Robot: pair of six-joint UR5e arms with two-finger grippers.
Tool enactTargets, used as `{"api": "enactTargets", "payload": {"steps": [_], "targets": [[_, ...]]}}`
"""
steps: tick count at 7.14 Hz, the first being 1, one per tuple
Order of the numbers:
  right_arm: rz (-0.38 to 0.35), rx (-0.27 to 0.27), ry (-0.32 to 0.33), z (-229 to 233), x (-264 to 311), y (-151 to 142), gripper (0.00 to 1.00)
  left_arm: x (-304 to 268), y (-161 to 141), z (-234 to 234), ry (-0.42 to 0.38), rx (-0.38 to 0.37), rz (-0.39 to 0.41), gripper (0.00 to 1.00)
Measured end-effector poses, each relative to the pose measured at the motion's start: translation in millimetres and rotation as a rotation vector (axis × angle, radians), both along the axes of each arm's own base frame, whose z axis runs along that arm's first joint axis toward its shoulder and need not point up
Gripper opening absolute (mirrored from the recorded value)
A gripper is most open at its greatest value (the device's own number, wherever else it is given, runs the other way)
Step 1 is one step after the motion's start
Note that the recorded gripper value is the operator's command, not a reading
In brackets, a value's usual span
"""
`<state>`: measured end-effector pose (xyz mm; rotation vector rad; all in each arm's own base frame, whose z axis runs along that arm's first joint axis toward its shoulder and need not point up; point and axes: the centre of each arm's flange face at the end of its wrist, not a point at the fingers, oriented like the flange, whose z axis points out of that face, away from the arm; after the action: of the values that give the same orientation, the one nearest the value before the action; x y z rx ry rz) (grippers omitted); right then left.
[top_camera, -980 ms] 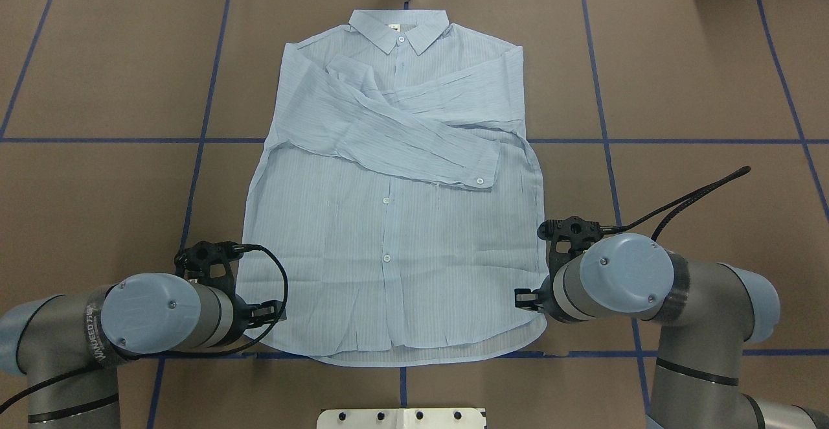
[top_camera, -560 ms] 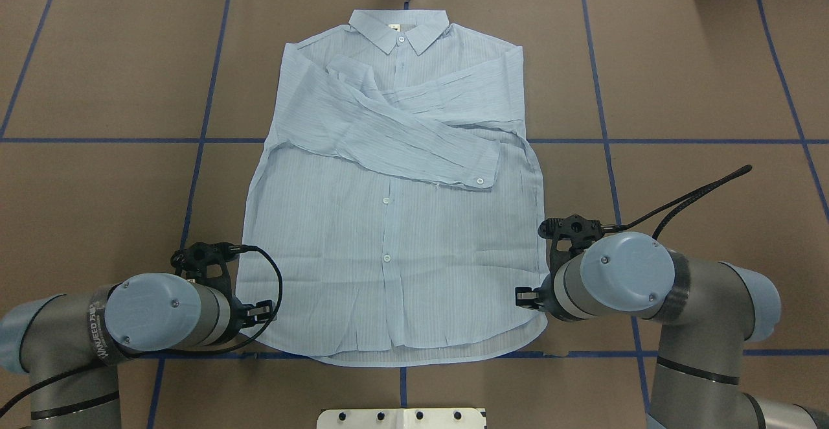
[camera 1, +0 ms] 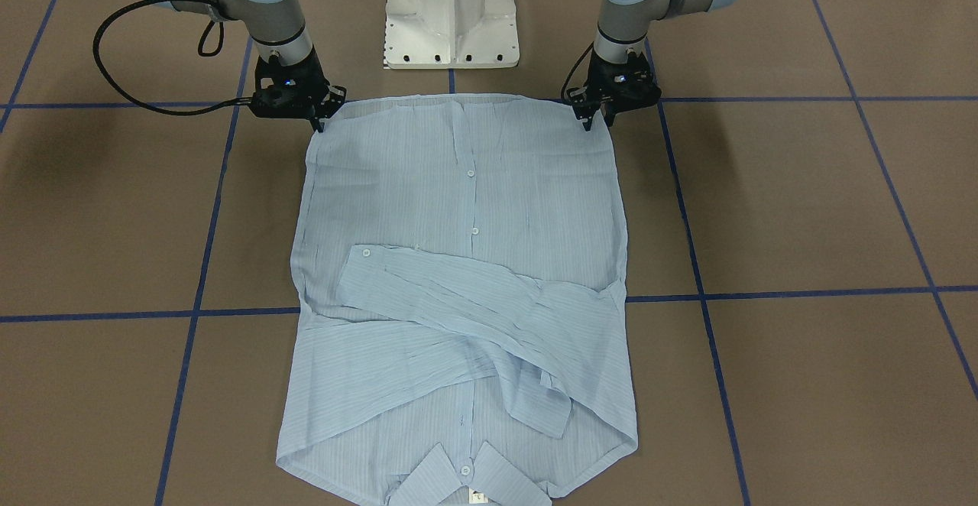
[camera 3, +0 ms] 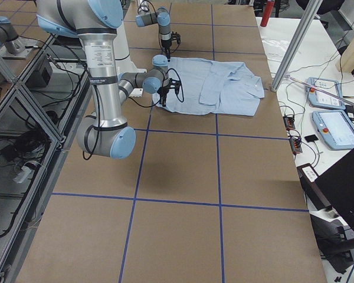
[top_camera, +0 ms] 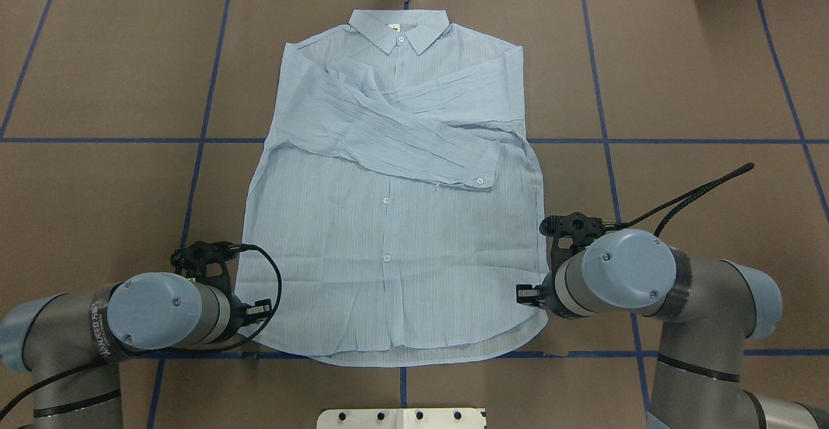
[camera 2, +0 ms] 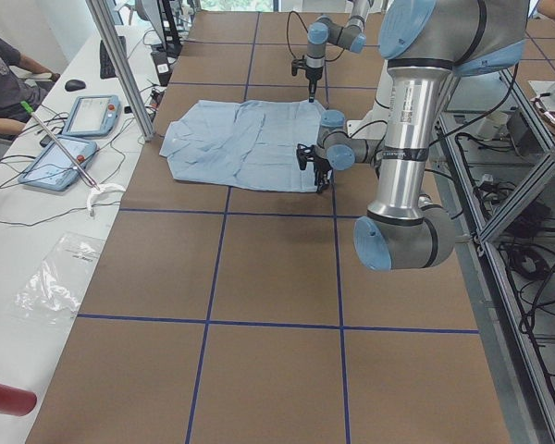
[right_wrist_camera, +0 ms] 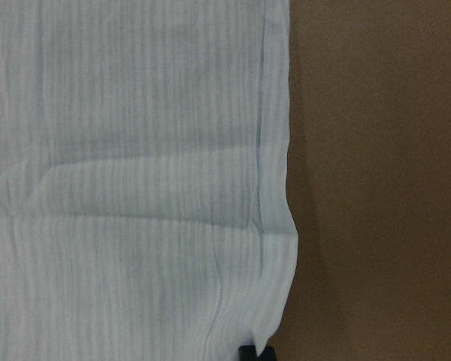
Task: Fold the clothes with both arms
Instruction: 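Hold the hem corners with both grippers and begin lifting them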
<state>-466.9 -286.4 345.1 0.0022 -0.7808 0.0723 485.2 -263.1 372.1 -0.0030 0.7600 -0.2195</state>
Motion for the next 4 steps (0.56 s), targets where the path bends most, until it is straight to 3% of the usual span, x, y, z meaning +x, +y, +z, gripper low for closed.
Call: {"api": "enactTargets", "payload": {"steps": [4], "targets": [[0.005,-0.001,-0.002,-0.8,2.3,-2.9,0.00,-3.8,-2.6,-4.1,0.008,0.002,-0.006,0.44]]}}
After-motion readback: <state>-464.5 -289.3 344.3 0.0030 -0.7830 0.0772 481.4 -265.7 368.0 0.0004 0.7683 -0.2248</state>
